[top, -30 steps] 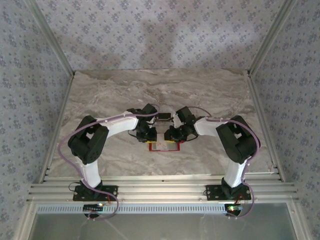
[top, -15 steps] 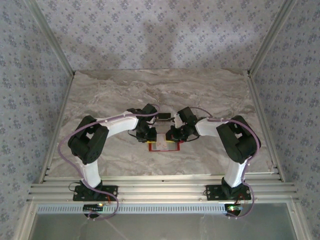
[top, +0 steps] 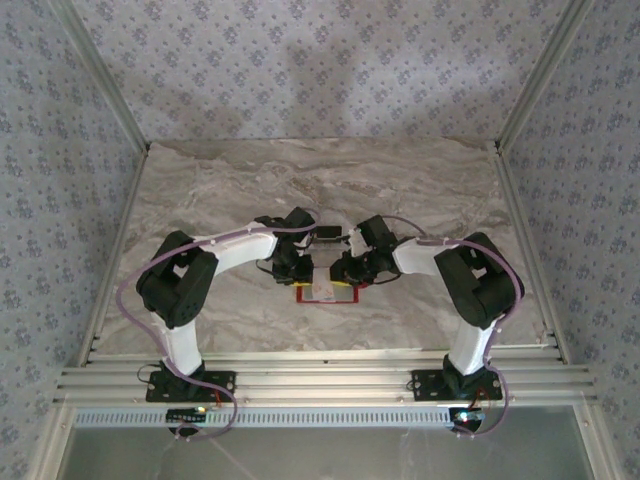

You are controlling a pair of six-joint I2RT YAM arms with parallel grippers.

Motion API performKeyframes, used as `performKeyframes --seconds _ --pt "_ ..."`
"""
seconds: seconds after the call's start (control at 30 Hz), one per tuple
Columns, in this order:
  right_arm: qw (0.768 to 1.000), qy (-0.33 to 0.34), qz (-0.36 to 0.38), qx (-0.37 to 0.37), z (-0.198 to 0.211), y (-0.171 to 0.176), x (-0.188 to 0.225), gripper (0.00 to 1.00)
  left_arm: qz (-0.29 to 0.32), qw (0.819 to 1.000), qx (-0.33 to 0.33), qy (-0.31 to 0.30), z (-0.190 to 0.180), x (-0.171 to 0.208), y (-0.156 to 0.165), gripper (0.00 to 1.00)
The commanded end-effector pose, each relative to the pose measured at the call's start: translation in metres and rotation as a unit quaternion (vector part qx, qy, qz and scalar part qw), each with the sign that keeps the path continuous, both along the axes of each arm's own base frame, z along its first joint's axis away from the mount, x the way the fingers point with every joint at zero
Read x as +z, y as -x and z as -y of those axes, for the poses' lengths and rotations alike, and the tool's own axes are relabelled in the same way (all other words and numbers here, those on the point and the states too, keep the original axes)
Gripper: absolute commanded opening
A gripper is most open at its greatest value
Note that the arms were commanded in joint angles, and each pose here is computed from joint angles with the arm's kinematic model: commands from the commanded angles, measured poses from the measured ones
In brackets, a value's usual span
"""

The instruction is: Take the credit cards out of the card holder

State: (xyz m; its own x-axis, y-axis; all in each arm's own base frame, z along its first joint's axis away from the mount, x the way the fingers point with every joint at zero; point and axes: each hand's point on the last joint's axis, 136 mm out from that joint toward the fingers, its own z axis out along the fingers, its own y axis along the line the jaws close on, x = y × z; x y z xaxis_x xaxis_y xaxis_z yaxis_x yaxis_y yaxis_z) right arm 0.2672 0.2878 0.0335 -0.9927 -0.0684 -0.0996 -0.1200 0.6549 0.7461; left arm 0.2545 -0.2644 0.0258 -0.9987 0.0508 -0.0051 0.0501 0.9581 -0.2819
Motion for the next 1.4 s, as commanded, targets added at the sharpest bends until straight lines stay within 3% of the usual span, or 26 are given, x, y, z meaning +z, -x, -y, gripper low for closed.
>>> performKeyframes --seconds 0.0,0.43,0.63,1.07,1.37 --pt "0.999 -0.029 -0.017 0.007 -0.008 0.006 0.003 0.18 -0.028 0.998 -0.006 -0.057 -0.021 -0.019 0.014 0.18" --pt "0.998 -0.05 -0.031 0.021 -0.021 0.01 0.0 0.19 -0.036 0.998 -0.006 -0.058 -0.021 -0.022 0.016 0.14" --pt "0.998 -0.046 -0.029 0.022 -0.022 0.012 0.0 0.14 -0.036 0.998 -0.006 -0.06 -0.022 -0.022 0.017 0.14" --pt "0.999 -0.027 -0.015 -0.007 0.003 0.006 0.007 0.04 -0.036 0.997 -0.005 -0.067 -0.024 -0.023 0.017 0.14" --pt "1.0 0.025 -0.006 -0.013 0.031 0.008 0.003 0.0 -0.032 0.997 -0.006 -0.065 -0.024 -0.021 0.016 0.14"
